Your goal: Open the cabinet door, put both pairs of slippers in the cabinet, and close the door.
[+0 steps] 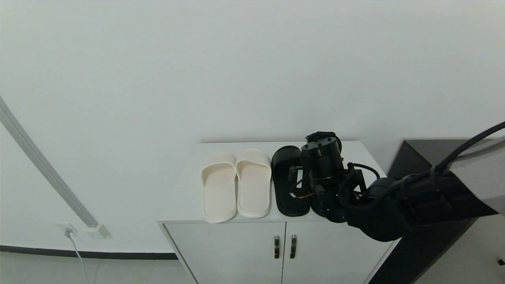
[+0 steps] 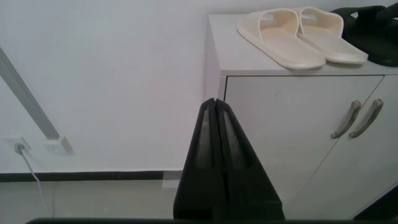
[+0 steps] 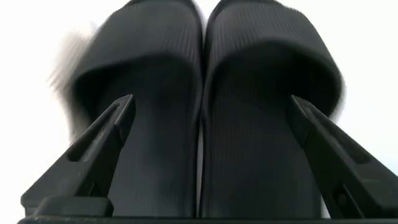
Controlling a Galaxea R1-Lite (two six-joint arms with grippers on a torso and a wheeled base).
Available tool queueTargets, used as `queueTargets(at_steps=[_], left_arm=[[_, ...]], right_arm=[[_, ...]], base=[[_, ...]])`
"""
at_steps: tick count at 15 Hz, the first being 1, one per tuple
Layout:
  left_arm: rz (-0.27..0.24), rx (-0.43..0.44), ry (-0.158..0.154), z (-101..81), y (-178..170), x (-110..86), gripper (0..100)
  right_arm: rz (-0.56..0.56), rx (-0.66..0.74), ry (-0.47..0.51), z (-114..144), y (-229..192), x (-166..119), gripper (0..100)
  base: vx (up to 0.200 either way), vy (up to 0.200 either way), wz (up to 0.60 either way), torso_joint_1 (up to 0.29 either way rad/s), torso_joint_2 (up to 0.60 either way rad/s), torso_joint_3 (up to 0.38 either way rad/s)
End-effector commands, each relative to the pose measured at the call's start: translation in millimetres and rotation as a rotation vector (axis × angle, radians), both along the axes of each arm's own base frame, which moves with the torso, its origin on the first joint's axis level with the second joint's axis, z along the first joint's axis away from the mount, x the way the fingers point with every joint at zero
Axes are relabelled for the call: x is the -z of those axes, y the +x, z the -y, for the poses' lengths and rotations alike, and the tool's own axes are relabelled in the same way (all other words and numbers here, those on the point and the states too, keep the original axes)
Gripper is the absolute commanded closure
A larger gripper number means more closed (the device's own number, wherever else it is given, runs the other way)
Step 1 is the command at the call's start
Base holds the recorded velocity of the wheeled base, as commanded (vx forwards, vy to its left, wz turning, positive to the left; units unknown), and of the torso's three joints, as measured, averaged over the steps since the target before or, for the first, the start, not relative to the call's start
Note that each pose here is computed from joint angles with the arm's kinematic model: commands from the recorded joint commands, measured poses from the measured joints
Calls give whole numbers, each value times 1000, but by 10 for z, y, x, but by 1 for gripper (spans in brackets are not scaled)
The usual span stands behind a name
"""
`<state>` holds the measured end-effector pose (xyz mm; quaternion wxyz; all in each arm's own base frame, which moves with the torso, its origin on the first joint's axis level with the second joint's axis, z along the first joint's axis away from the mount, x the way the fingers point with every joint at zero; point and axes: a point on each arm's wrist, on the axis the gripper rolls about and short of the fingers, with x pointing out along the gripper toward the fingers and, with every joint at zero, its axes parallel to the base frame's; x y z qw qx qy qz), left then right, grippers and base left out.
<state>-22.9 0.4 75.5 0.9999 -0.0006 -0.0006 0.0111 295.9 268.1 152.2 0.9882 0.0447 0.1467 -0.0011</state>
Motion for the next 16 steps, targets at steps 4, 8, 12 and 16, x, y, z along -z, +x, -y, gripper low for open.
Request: queueTargets(at_steps=[4, 8, 12, 16], left_arm=[[-1, -1, 0, 0, 1, 0, 100], [-1, -1, 0, 0, 1, 0, 100], [-1, -1, -2, 0, 1, 0, 100], [-1, -1, -2, 0, 1, 0, 100]], right_arm=[[30, 39, -44, -119, 494, 236, 0], [90, 38, -74, -124, 638, 271, 0], [92, 37, -81, -123, 648, 296, 100], [90, 38, -83, -77, 593, 249, 100]], base=[[0, 0, 0, 0, 0, 0], [0, 0, 0, 0, 0, 0], [0, 0, 0, 0, 0, 0], [0, 0, 0, 0, 0, 0]])
